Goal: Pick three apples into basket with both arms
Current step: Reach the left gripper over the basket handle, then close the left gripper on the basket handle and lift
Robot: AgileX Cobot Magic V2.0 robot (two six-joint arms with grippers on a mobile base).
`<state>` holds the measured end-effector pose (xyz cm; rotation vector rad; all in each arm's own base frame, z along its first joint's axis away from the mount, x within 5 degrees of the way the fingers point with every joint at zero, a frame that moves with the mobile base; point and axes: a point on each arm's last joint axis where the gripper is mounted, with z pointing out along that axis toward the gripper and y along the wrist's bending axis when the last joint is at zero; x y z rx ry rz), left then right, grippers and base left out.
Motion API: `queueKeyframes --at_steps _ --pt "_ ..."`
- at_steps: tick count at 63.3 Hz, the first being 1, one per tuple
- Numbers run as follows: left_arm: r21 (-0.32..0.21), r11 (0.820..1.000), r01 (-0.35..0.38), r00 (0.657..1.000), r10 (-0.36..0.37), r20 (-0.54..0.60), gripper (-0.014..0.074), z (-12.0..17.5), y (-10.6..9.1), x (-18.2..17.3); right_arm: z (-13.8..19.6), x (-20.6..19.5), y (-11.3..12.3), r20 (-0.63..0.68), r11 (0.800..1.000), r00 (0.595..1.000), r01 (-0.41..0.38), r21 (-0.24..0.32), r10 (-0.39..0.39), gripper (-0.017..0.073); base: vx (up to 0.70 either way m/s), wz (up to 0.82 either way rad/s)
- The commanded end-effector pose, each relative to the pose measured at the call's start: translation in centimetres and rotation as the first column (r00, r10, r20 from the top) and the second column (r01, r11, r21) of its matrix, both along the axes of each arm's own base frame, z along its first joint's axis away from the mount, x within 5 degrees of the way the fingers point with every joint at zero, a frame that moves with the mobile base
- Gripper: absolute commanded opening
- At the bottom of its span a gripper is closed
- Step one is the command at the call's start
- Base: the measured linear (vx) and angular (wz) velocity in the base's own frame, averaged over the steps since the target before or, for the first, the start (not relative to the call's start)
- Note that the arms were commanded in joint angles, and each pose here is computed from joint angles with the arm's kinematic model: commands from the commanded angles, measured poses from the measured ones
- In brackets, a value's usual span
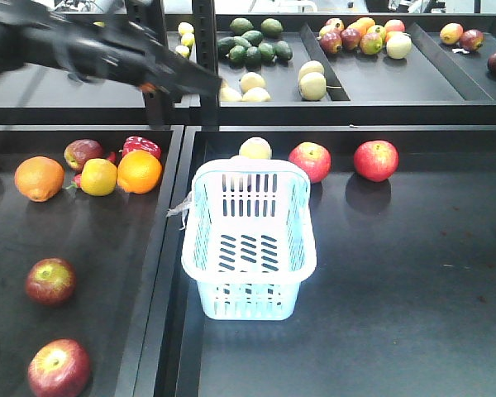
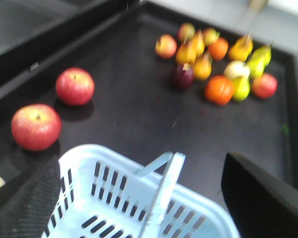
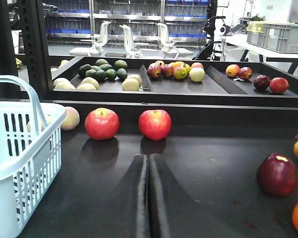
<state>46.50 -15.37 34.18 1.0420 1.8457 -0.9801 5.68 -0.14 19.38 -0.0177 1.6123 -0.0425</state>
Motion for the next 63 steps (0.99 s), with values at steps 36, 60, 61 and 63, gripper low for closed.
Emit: queueKeyframes --at_steps 36,60,61,63 --pt "0.267 0.960 0.078 0.992 -0.101 0.074 0.0569 -1.3 -4.7 -1.1 0.2 0.0 0.0 0.067 1.000 0.998 -0.002 -0.015 0.003 -0.0005 0.00 0.00" --pt "0.276 0.959 0.069 0.998 -0.063 -0.030 0.0569 -4.1 -5.3 -0.2 0.2 0.0 0.0 0.066 1.000 0.998 -0.002 -0.015 0.003 -0.0005 0.00 0.00" --pt "0.284 0.956 0.069 0.998 -0.063 -0.030 0.0569 -4.2 -5.3 -0.2 0.2 0.0 0.0 0.066 1.000 0.998 -0.002 -0.015 0.003 -0.0005 0.00 0.00" --pt "0.291 0.954 0.072 0.997 -0.065 -0.033 0.0569 -4.5 -5.4 -0.2 0.2 0.0 0.0 0.066 1.000 0.998 -0.002 -0.015 0.003 -0.0005 0.00 0.00"
